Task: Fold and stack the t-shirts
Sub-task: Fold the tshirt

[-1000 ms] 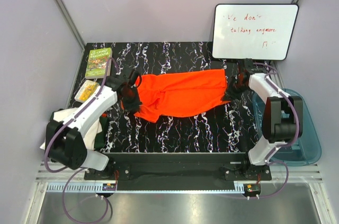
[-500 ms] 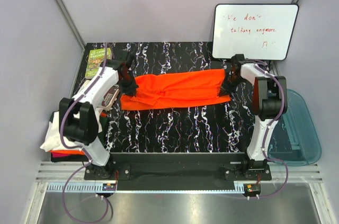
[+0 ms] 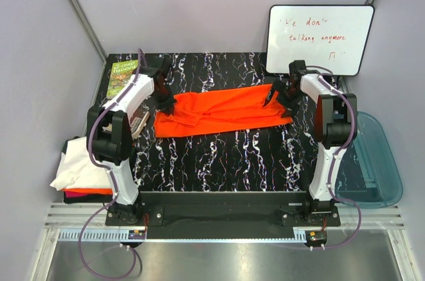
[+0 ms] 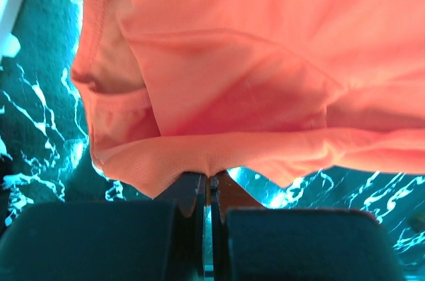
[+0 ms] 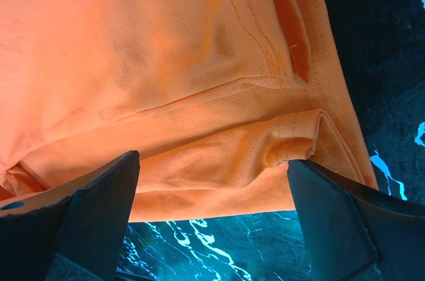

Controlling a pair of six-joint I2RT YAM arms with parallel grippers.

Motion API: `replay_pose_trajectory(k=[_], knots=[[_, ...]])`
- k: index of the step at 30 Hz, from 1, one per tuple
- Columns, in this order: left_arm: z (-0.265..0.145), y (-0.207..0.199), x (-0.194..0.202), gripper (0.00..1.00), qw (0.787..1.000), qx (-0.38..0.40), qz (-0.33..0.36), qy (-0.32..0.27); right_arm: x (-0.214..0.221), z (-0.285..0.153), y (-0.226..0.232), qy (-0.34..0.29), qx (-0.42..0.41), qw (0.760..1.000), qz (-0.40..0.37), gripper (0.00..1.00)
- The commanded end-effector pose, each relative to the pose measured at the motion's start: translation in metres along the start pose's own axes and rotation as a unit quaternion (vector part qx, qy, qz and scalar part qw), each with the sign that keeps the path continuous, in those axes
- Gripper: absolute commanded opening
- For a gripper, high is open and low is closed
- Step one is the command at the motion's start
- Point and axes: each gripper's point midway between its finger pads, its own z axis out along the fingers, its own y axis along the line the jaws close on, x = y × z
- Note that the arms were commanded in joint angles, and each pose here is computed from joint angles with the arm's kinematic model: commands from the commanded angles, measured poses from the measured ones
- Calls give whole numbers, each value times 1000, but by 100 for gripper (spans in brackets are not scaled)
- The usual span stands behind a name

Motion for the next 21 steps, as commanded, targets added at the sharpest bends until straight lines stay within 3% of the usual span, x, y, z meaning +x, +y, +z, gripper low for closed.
replay_pose_trajectory(k=[1,5,6,7,10,15,19,20,21], knots=[[4,-2,-26,0,999,20,-28,-9,-11,-16,5,-26,2,999,-18,100],[16,0,-45,0,999,28,-46,-9,-12,-24,12,-32,-14,999,-23,100],[19,0,-49,8,998,32,-47,-7,-13,-28,15,-36,-20,999,-25,100],[20,-4,-57,51,998,47,-47,-5,-13,-31,19,-37,-28,999,-27,100],[5,-17,-71,99,996,76,-30,-25,-16,-45,28,-53,-47,997,-34,100],[-42,-34,-74,99,989,124,12,-84,-20,-74,43,-86,-79,992,-50,100],[-48,-44,-36,98,986,128,74,-80,-17,-79,44,-88,-87,991,-55,100],[-46,-45,-28,55,985,123,92,-78,-16,-80,45,-88,-88,990,-58,100],[-42,-44,-11,6,985,112,108,-71,-13,-78,42,-85,-86,991,-59,100]])
